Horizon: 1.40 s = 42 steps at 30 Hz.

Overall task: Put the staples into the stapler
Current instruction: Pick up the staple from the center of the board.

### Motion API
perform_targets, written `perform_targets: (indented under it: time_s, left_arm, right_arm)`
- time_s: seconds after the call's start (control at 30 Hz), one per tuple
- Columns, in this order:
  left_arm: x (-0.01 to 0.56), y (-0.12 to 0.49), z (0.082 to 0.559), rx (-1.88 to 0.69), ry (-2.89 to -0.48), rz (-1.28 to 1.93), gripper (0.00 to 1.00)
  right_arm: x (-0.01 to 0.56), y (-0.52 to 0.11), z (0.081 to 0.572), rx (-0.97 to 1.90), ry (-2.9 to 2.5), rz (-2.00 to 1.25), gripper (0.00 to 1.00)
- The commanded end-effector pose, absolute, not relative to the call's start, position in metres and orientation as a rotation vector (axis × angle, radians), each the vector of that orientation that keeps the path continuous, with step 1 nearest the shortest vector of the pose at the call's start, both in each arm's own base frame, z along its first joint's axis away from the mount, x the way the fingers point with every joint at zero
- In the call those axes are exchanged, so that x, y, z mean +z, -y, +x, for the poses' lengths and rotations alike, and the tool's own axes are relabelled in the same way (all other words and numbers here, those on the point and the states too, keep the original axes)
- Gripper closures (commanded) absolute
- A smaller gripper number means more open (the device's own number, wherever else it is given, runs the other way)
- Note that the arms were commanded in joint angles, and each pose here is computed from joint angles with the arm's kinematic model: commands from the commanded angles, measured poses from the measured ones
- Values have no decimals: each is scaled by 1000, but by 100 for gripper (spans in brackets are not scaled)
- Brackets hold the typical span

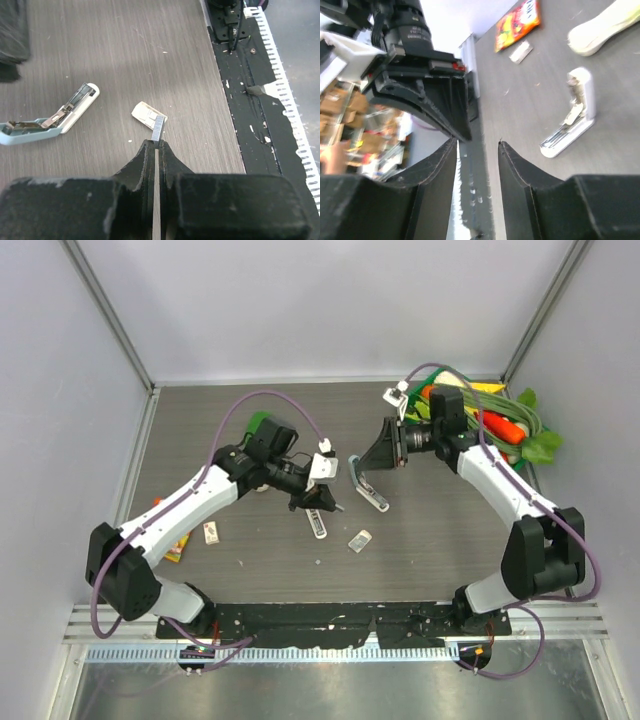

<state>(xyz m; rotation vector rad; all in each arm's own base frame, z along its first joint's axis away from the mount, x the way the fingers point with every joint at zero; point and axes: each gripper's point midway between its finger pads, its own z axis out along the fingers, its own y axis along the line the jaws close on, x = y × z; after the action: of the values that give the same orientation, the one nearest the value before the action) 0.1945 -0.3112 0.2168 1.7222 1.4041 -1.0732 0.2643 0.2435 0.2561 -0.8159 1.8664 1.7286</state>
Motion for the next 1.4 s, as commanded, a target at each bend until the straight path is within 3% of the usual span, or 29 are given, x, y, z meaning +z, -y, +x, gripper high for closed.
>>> perform_targets:
  time_s: [0.0, 0.03, 0.13, 0.37, 0.7, 1.37]
  left_arm:
    - [232, 315, 209, -1010, -1458, 1602, 100]
    - [231, 315, 211, -1017, -1508, 1567, 100]
    - [231, 318, 215, -1049, -1596, 1494, 100]
    - [230, 326, 232, -1188, -1782, 1295, 100]
    - [236, 334, 242, -1524, -1823, 1090, 100]
    - [232, 342, 237, -1686, -1839, 1051, 100]
  right_arm:
    - [266, -226, 272, 1170, -1812, -1112, 56]
    - [252, -222, 283, 913, -1897, -1160, 55]
    - [234, -199, 294, 605, -1876, -1170, 55]
    - [232, -180, 288, 312, -1600, -1258, 55]
    - [210, -214, 232, 363, -1240, -1574, 54]
    - [249, -237, 259, 186, -1138, -1533, 57]
